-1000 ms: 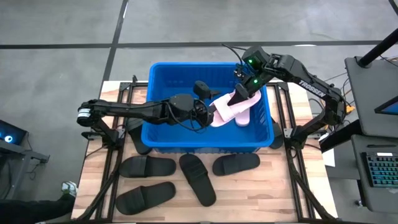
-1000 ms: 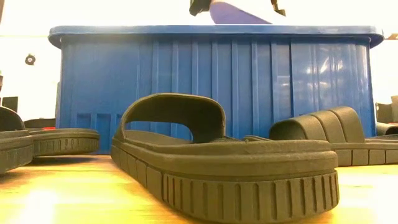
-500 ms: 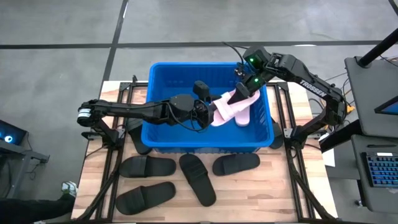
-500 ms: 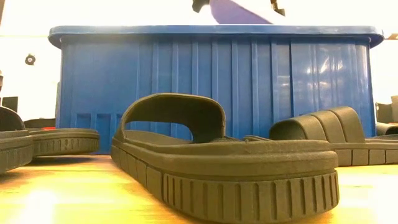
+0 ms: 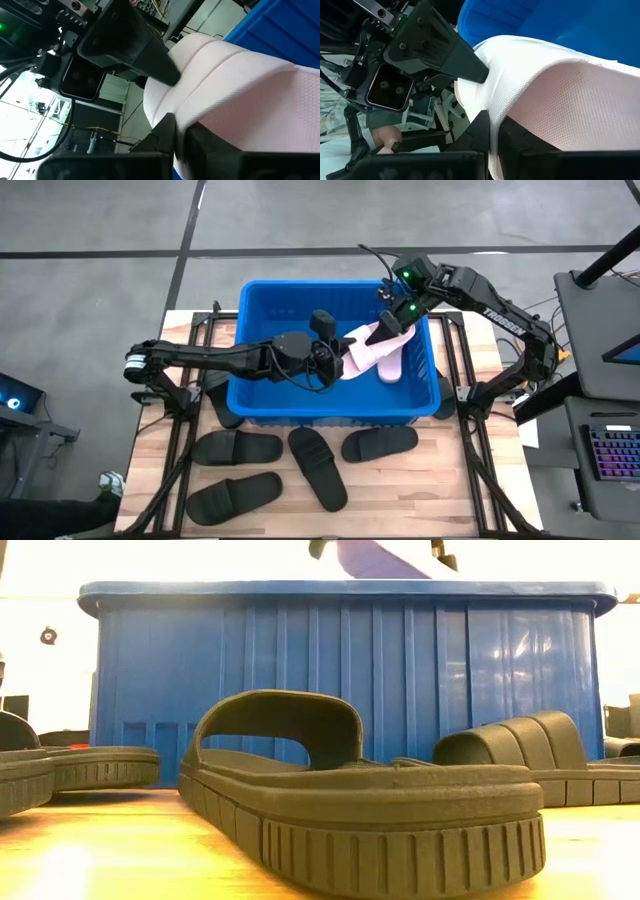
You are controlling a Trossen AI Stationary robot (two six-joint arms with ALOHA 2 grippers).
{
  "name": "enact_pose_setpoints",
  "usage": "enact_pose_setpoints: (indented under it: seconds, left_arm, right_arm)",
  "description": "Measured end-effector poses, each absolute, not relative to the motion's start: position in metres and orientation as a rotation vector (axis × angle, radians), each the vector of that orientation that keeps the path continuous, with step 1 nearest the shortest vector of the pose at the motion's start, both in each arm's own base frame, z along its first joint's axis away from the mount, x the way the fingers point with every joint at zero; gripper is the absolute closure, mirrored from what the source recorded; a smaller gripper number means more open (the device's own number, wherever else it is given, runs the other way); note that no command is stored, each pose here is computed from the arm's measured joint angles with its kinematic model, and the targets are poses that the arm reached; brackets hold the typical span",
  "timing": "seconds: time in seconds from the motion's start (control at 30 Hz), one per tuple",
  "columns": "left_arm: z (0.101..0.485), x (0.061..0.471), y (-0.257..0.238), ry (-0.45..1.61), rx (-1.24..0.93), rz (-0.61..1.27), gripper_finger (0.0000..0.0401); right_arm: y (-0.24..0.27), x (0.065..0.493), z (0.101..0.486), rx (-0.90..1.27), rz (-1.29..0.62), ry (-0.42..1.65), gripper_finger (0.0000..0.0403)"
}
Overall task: Pick and place slides into bin
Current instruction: Stack the pink slide on top of the pink slide into the blue bin
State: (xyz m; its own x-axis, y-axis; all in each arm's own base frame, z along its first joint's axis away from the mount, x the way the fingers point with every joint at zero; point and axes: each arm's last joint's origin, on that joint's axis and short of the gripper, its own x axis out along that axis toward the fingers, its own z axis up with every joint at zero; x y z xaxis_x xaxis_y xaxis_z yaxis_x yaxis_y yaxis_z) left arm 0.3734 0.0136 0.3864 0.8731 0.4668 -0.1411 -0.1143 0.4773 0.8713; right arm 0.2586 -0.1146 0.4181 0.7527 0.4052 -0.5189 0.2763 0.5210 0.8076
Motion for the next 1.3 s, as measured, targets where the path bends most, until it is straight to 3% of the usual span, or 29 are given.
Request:
enact_pose_setpoints:
  seconds: [0.4, 0.87, 1.3]
  left_arm:
    - [0.398, 0.362, 0.016, 0.351, 0.955, 0.404, 0.0400]
    - [0.393, 0.355, 0.017, 0.446, 0.948, 0.399, 0.0401]
    - [0.396, 0.346, 0.017, 0.426, 0.855, 0.417, 0.0401]
  right_arm:
    - [-0.113, 0.255, 0.427, 1.002, 0.100, 0.690, 0.0345]
    - [-0.112, 0.244, 0.439, 0.940, 0.045, 0.619, 0.0342]
    - [-0.116, 0.217, 0.501, 0.602, -0.169, 0.376, 0.0345]
